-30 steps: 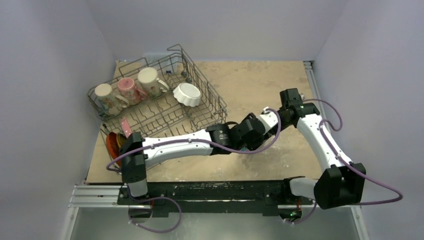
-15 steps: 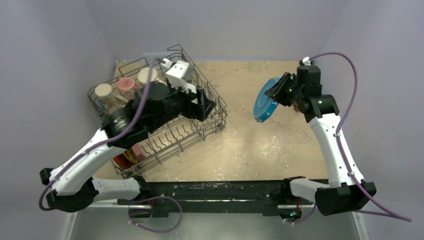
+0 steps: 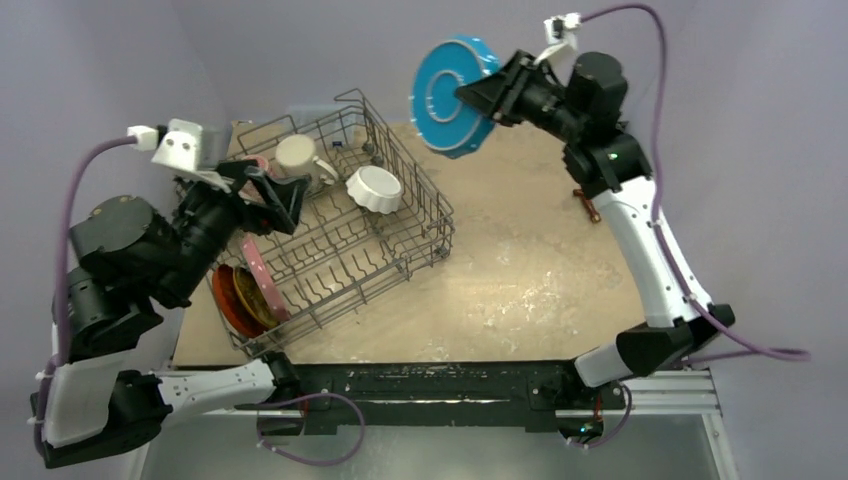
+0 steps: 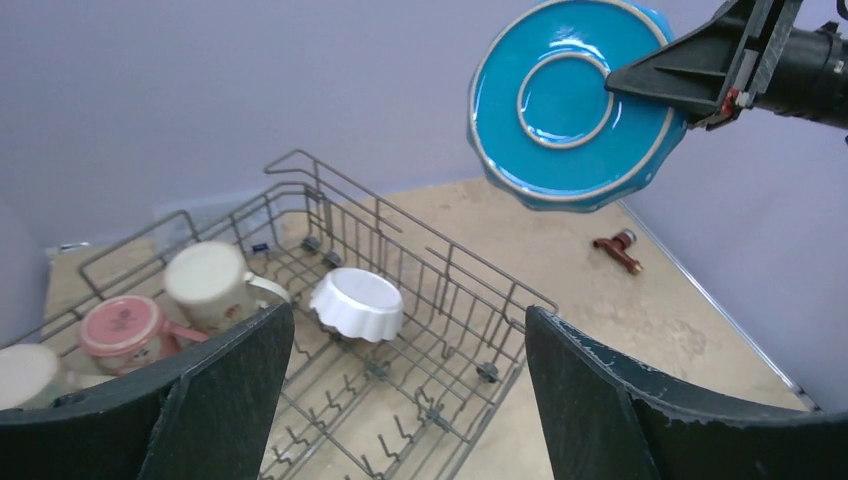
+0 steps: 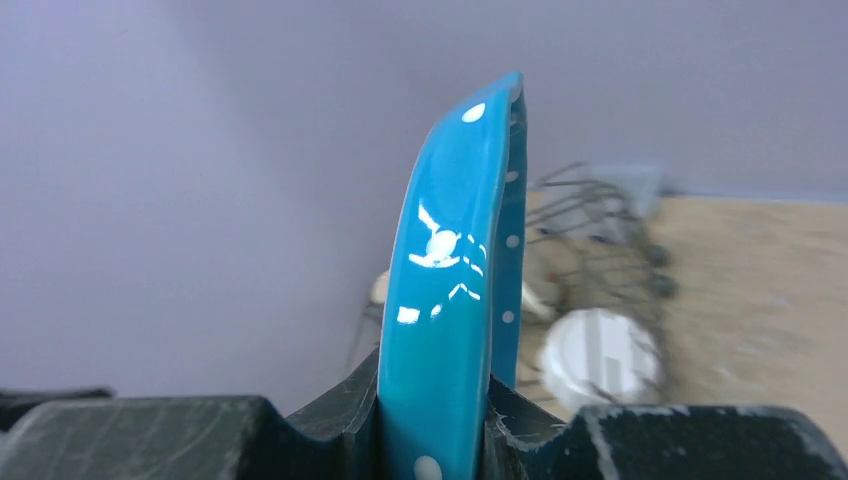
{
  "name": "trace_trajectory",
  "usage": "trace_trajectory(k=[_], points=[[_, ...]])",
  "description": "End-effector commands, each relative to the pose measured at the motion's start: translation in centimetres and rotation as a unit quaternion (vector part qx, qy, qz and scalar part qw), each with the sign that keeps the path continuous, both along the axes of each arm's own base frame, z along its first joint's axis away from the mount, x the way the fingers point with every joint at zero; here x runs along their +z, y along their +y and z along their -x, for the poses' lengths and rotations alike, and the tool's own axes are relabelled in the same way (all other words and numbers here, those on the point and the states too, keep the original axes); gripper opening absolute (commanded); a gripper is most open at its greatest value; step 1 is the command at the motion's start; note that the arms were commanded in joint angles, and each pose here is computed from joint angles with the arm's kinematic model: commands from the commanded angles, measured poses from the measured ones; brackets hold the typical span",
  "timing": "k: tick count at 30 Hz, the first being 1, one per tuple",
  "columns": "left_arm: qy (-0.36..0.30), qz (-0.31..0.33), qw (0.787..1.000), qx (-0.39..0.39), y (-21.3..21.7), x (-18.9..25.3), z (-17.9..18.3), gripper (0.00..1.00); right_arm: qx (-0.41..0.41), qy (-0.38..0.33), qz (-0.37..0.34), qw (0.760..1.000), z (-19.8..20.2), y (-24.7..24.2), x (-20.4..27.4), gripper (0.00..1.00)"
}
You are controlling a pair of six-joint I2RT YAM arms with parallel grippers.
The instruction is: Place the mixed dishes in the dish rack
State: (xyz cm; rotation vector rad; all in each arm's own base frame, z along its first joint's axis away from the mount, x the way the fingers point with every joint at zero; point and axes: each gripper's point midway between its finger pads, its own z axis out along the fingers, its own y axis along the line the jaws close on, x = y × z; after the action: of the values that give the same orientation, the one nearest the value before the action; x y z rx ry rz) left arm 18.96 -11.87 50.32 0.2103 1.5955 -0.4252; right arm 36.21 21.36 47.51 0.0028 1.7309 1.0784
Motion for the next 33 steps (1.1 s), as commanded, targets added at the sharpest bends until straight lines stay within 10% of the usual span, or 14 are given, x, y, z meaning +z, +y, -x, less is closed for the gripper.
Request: trace_trajectory(k=[1,12,33], points=[[-0.042,-0.005,0.996,0.08,4.5,2.1,-0.1,0.85,0.193,-0.107,-0.109,0.969,6.8,10.0,8.7,0.0],[-0.02,0.054,0.993,0.106,7.5,0.9,1.7,0.85,0.251,-0.006,-0.057,0.966,9.9,24.8,-0.4,0.0],[0.024,0.067,0.994,0.088,7.7,-1.3,3.0,0.86,0.192,0.035,0.065,0.979,7.5,28.5,-8.8,0.0]])
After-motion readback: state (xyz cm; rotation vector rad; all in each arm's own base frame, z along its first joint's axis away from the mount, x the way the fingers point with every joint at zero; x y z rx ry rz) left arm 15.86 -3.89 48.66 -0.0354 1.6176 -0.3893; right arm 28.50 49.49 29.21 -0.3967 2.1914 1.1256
